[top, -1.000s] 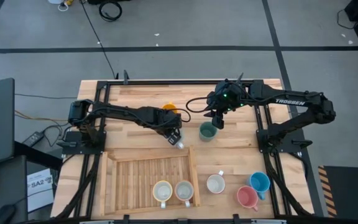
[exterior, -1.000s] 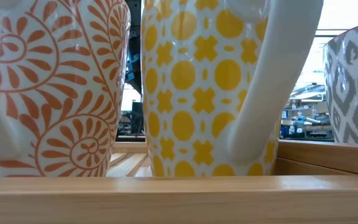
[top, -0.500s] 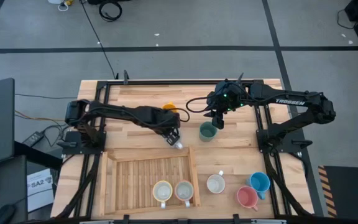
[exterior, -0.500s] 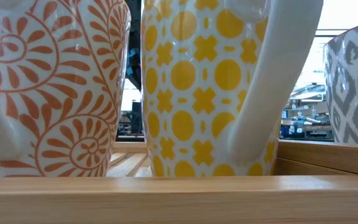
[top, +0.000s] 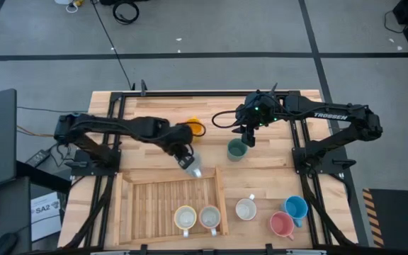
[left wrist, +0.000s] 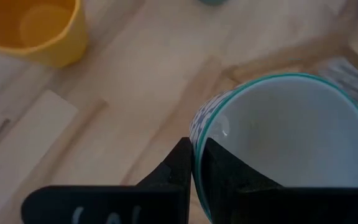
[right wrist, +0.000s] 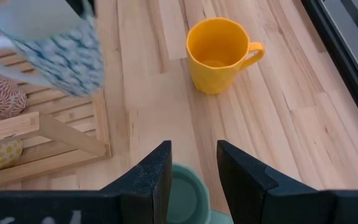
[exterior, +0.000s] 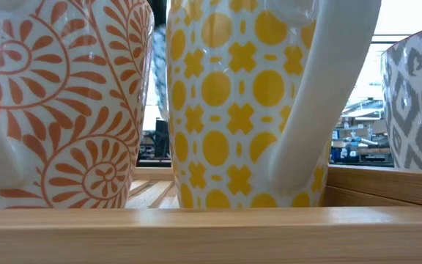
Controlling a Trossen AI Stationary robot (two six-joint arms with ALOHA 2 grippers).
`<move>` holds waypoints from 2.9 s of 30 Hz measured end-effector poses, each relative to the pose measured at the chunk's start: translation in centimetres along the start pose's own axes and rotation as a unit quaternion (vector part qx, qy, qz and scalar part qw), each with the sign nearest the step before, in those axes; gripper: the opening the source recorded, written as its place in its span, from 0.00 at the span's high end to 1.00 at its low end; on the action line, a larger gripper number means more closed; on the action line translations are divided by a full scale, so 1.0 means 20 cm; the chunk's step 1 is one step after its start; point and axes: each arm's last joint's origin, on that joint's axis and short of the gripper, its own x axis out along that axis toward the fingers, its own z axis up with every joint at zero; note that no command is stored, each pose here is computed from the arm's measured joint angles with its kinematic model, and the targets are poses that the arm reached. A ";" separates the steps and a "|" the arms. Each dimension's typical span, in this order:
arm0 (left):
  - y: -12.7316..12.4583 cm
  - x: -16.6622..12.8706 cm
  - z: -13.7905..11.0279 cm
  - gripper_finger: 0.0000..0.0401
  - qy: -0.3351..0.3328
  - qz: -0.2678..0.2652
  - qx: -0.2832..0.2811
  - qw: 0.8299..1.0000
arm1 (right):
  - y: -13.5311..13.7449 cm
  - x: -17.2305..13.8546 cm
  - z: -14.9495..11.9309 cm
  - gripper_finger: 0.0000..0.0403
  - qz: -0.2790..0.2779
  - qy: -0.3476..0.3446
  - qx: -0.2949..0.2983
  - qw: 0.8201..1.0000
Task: Place coffee mugs
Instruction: Put the blue patterned mug on the shelf
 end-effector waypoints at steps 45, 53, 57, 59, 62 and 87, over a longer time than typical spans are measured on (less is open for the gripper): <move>-0.55 -0.08 -0.93 0.92 0.100 -0.019 0.133 0.986 | 0.00 0.00 0.00 0.67 0.000 -0.004 0.005 1.000; -0.55 0.06 -0.97 0.92 0.101 0.042 0.155 0.982 | 0.00 0.00 0.00 0.67 0.000 -0.004 0.005 1.000; -0.55 0.10 -0.98 0.92 0.106 0.057 0.158 0.980 | 0.00 0.00 0.00 0.67 0.000 -0.004 0.005 1.000; -0.56 0.12 -0.98 0.92 0.106 0.062 0.160 0.980 | 0.00 0.00 0.00 0.67 0.000 -0.004 0.005 1.000; -0.56 0.13 -0.99 0.92 0.106 0.063 0.160 0.979 | 0.00 0.00 0.00 0.67 0.000 -0.004 0.005 1.000; -0.57 0.15 -0.98 0.86 0.094 0.059 0.156 0.981 | 0.00 0.00 0.00 0.67 0.000 -0.003 0.004 1.000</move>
